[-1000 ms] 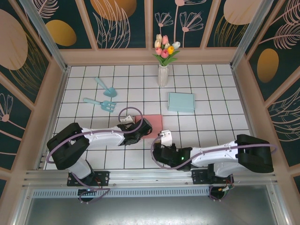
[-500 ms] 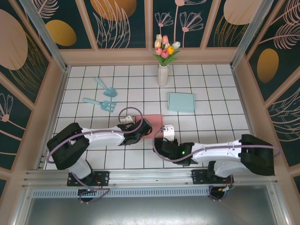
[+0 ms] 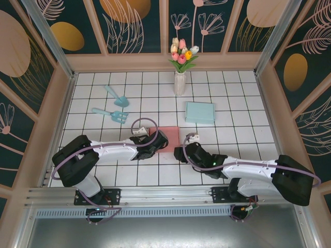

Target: Fold the paper box

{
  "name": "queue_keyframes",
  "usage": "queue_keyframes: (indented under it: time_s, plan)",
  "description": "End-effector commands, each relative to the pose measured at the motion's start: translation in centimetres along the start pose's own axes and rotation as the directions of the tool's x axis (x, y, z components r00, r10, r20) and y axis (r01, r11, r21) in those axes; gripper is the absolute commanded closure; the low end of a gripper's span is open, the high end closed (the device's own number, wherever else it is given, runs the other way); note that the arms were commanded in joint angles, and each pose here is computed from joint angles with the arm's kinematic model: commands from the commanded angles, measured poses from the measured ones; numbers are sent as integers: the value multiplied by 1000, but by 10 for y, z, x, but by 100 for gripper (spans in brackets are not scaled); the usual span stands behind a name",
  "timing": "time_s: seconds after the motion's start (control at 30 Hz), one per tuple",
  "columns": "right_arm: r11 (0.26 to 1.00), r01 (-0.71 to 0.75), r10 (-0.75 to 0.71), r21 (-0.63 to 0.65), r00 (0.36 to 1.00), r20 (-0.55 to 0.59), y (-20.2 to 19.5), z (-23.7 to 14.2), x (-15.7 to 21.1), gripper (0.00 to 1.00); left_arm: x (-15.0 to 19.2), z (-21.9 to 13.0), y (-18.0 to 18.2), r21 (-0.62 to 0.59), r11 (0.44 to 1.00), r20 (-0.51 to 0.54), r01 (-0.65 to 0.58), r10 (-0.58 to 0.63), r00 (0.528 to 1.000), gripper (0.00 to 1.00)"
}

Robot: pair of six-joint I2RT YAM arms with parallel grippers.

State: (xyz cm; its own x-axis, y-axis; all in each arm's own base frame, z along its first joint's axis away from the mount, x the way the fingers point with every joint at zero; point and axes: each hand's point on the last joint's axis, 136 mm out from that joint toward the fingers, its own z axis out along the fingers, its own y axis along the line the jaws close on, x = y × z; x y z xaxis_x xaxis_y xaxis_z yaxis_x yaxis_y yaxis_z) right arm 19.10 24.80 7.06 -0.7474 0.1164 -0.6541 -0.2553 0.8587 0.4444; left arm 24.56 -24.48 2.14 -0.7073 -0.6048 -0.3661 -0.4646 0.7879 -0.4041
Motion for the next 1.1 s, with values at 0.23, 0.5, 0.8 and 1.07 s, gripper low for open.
queue_keyframes:
  time_s: [0.23, 0.5, 0.8, 1.07]
  plan:
    - [997, -1, -2, -72, 999, -42, 13, 13, 10, 53, 28, 14, 117, -374, 907, -166, -194, 140, 976, 27]
    - [998, 23, -24, -56, 999, -21, 11, 14, 6, 61, 28, 11, 114, -353, 916, -173, -192, 137, 975, 28]
    - [997, 76, -76, -28, 997, -5, -1, 20, 12, 64, 25, 5, 103, -313, 932, -168, -183, 135, 977, 28]
    - [988, 121, -122, 92, 992, 12, -24, 21, 11, 62, 24, 3, 100, -305, 935, -163, -180, 135, 977, 28]
